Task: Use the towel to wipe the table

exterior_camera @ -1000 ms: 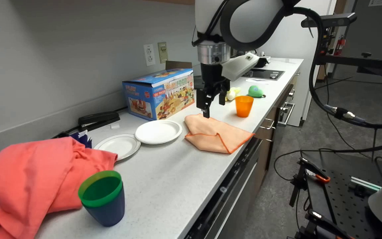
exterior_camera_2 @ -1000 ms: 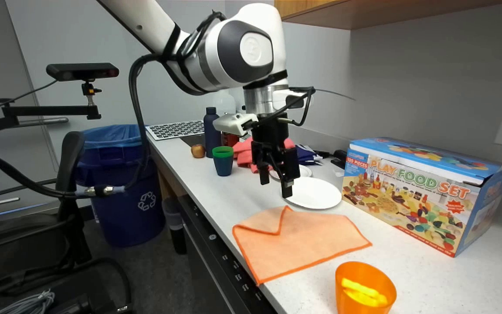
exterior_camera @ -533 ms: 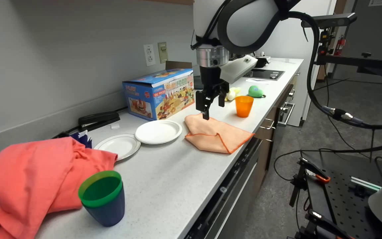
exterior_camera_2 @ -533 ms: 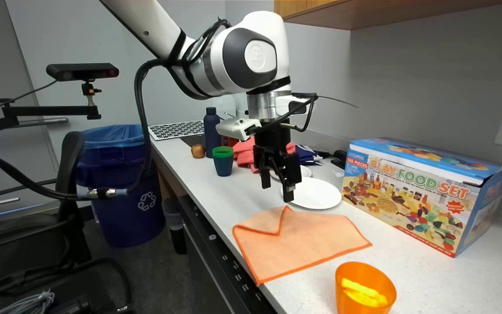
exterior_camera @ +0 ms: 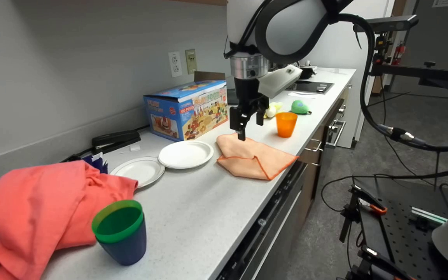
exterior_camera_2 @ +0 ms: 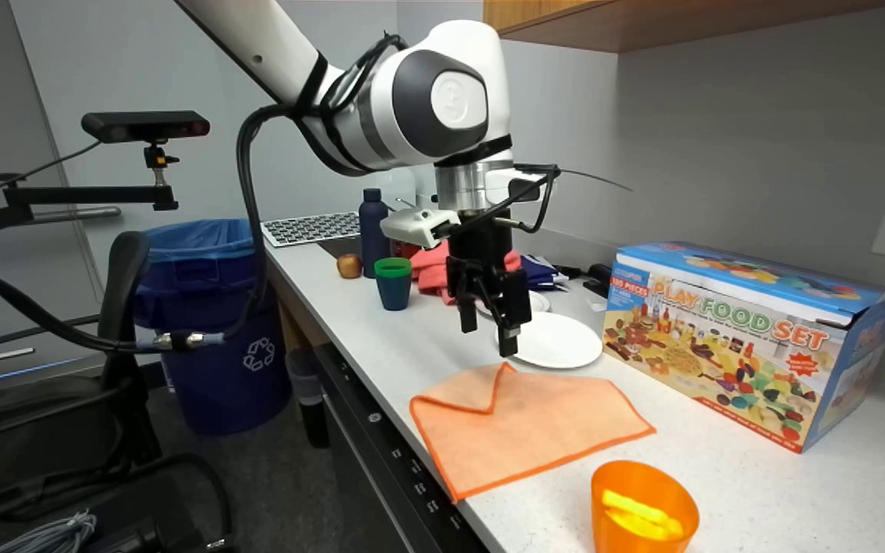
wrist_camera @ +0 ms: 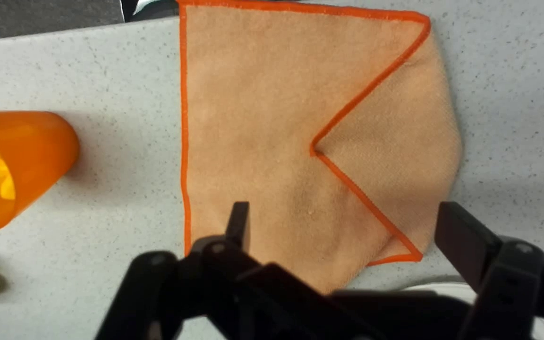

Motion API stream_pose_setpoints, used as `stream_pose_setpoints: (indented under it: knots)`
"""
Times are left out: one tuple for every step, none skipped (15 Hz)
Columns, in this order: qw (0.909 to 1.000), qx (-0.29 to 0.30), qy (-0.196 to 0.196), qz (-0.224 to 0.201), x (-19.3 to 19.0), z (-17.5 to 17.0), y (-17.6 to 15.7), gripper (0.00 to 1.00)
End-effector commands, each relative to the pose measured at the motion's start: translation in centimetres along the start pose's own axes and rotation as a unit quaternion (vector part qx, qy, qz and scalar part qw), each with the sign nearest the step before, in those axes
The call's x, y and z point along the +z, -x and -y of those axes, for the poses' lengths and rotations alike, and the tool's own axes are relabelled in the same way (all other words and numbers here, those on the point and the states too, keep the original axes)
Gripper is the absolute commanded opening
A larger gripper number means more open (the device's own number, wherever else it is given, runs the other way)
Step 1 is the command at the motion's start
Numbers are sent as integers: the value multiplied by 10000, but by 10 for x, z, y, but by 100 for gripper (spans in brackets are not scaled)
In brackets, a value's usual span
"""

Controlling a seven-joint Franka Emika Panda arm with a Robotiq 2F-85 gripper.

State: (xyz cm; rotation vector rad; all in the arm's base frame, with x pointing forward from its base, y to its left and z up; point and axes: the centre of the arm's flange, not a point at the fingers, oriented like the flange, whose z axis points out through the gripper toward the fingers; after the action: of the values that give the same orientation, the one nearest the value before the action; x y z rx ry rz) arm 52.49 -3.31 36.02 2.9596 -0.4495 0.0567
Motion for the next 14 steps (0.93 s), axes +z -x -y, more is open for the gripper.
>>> stream_pose_setpoints:
  knots:
    - [9993,99,-181,-298,9,5,-14,100]
    - [9987,182,-271,-396,12,6,-20,100]
    - [9979,266,-268,-526,17,6,-25,100]
    - [9972,370,-302,-575,24,5,-31,100]
    - [9967,449,-334,-585,32,4,-35,100]
    - [9964,548,-383,-525,43,3,-39,100]
    - [9961,626,-381,-499,52,0,-41,100]
    - [9960,677,-370,-448,63,-1,-44,100]
    - [9958,717,-367,-429,71,-3,-46,100]
    - [9956,753,-371,-405,78,-4,-48,100]
    - [9954,779,-395,-404,86,-4,-50,100]
    - [9950,817,-424,-383,92,-3,-53,100]
    - [9946,842,-454,-392,97,1,-57,100]
    - [9942,863,-506,-400,99,4,-59,100]
